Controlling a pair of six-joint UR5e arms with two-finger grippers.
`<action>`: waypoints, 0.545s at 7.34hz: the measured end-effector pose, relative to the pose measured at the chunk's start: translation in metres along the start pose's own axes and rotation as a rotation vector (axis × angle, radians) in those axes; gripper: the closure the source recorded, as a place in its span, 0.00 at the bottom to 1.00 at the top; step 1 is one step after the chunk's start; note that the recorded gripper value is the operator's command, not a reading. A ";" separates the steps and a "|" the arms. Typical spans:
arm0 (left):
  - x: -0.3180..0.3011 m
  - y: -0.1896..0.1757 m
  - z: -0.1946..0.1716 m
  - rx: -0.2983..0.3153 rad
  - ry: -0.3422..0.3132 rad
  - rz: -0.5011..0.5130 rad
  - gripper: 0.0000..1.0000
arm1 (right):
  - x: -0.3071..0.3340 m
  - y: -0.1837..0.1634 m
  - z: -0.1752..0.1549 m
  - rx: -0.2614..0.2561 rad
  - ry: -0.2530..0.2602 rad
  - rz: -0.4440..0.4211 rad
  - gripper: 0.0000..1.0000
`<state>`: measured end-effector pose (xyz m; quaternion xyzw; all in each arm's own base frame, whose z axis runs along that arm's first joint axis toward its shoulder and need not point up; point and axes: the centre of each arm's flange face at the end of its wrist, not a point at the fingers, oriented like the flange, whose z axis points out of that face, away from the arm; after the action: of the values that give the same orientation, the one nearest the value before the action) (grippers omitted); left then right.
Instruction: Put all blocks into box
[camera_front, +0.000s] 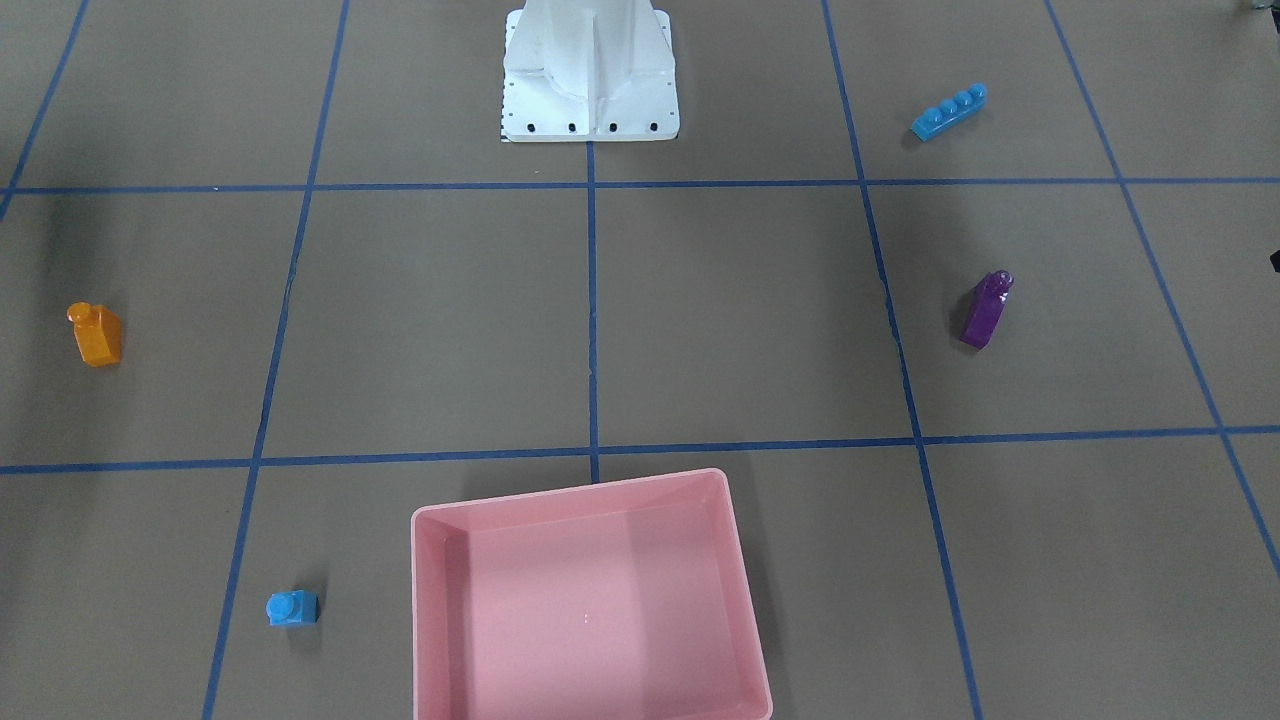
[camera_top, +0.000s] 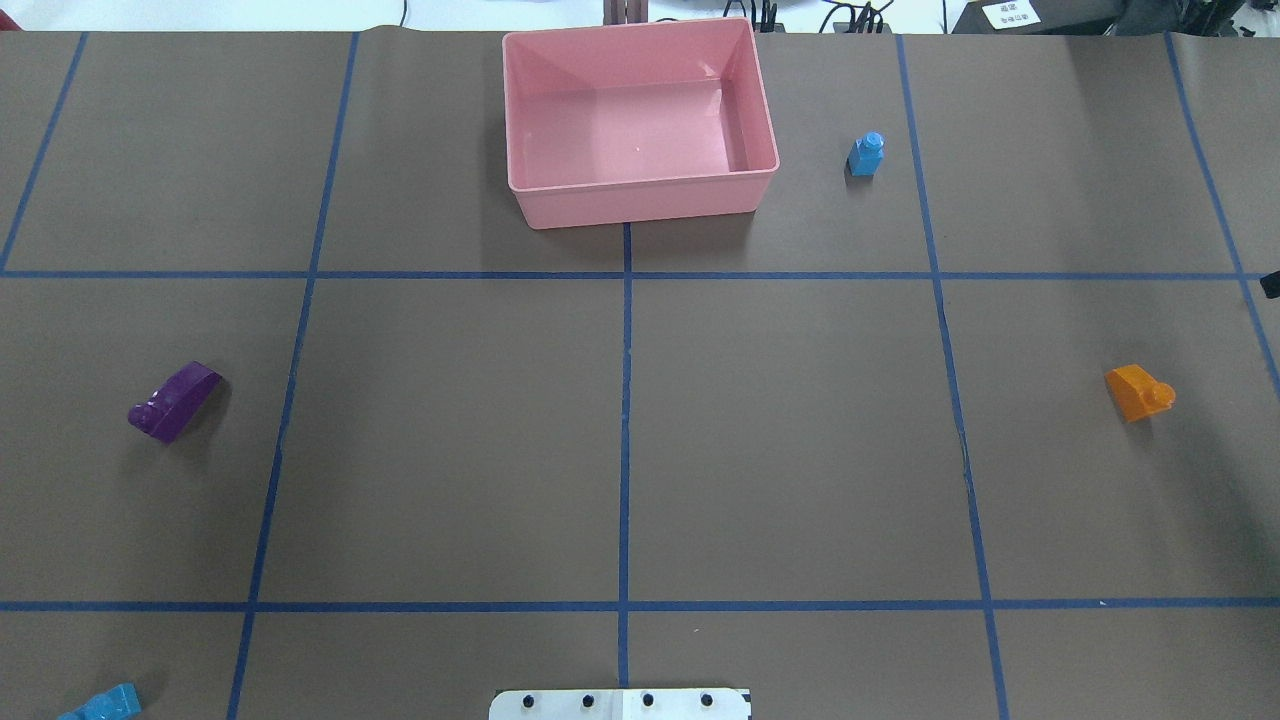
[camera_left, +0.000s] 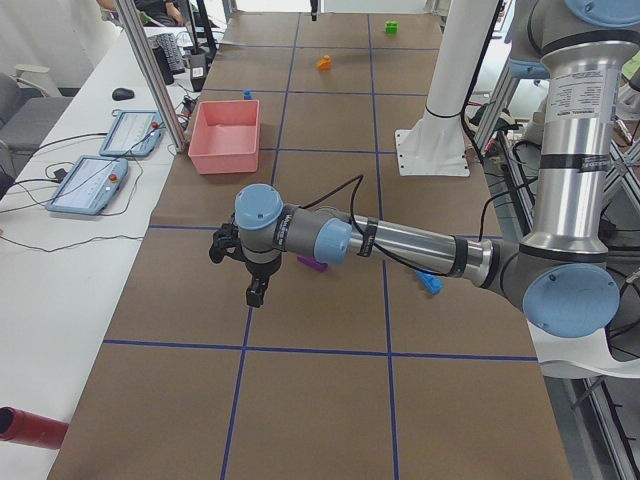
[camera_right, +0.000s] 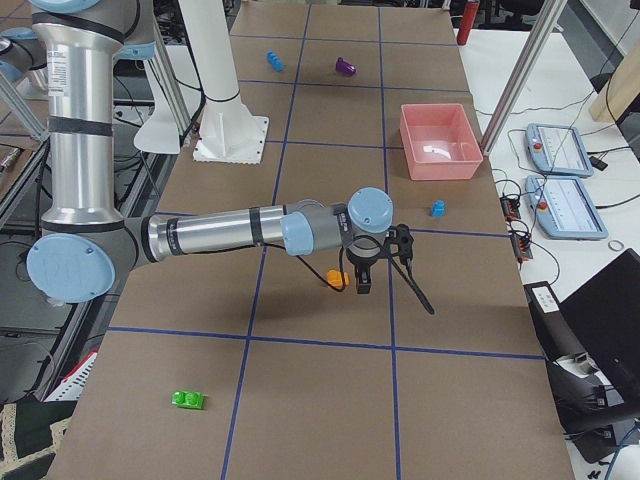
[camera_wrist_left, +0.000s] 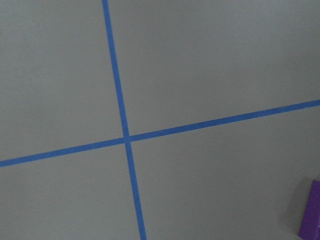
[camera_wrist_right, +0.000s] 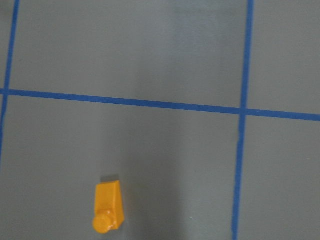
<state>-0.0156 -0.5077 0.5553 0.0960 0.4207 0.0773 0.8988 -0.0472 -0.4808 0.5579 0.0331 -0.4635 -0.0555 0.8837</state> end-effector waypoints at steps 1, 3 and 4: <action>-0.001 0.002 0.003 -0.004 0.021 -0.004 0.00 | -0.020 -0.001 0.023 -0.009 0.014 -0.026 0.00; -0.002 0.003 0.005 -0.006 0.033 -0.006 0.00 | -0.052 0.004 0.071 -0.015 0.090 -0.107 0.00; -0.002 0.003 0.005 -0.006 0.034 -0.006 0.00 | -0.058 0.009 0.091 -0.039 0.107 -0.127 0.00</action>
<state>-0.0134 -0.5055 0.5601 0.0906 0.4359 0.0777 0.8920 -0.1547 -0.4654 0.5631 0.0479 -0.4113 -0.1185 0.9025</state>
